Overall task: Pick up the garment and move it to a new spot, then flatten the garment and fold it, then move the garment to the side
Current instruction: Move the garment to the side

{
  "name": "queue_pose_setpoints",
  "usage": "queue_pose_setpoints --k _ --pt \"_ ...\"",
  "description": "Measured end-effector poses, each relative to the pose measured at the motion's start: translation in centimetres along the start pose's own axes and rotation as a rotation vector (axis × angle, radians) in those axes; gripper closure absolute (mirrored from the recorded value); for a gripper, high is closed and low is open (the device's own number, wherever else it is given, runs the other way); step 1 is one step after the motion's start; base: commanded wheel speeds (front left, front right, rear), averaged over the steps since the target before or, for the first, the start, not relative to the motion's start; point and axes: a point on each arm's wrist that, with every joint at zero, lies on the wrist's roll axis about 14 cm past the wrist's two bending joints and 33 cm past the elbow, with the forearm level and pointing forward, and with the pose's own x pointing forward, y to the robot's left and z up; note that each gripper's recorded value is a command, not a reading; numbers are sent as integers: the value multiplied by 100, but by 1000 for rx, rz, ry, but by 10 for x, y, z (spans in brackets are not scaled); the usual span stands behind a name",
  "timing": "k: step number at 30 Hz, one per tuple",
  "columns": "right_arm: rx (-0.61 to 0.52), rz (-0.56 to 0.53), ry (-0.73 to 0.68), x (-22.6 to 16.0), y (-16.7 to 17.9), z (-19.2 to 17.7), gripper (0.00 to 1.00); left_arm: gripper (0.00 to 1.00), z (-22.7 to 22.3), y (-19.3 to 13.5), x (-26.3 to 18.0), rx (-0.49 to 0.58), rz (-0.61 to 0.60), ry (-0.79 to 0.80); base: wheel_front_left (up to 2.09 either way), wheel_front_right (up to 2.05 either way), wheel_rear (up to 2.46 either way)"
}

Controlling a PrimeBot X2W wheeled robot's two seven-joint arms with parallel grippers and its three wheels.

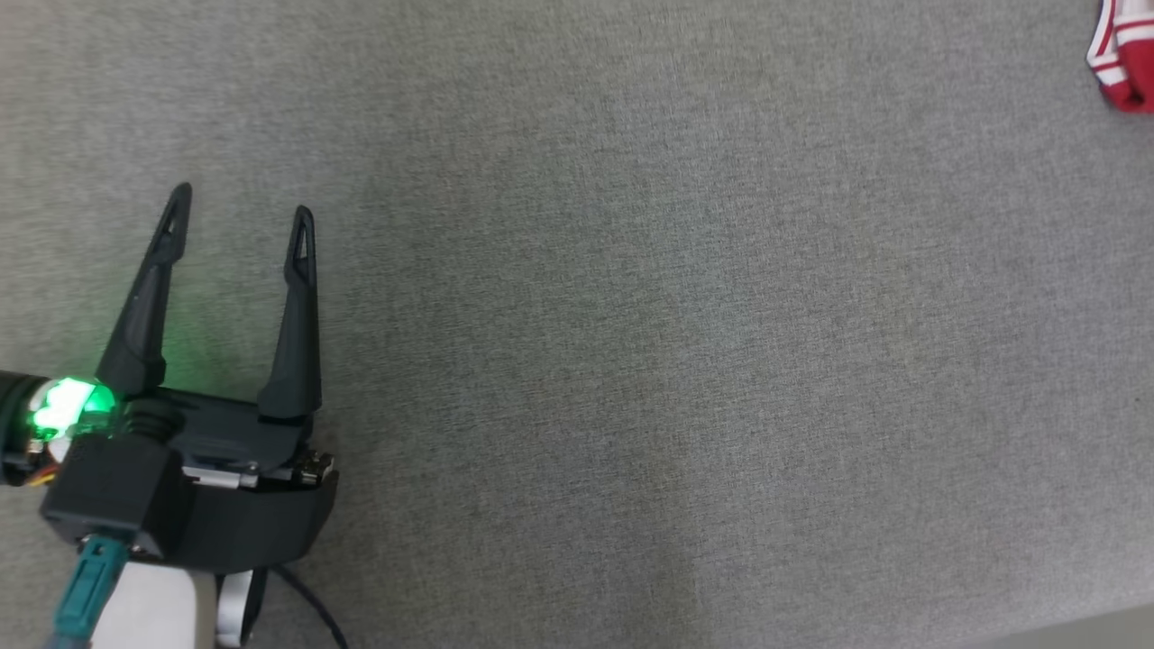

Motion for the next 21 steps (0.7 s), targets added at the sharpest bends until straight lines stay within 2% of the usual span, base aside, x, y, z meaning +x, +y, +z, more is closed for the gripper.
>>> queue_pose_setpoints --k 4,5,6,7,8,10,21 --pt "-89 -1 -24 6 -1 7 100 0 -1 0 2 0 -2 -4 0 0 0" --pt "-127 4 -40 8 0 11 87 0 -2 0 2 2 -2 -2 0 0 0" --pt "-127 4 -40 8 0 11 68 0 -2 0 2 2 -2 -2 0 0 0" --pt "-127 0 -60 10 0 17 12 0 -2 0 2 4 1 -2 0 0 0" --pt "-114 -8 -74 11 -1 21 0 0 -1 1 1 5 6 -3 0 0 0" --pt "-145 -14 -69 12 -2 22 0 0 -1 3 0 9 12 -1 0 0 0" --pt "-93 -48 -110 6 -11 38 0 0 6 11 -9 17 52 -7 0 0 0"
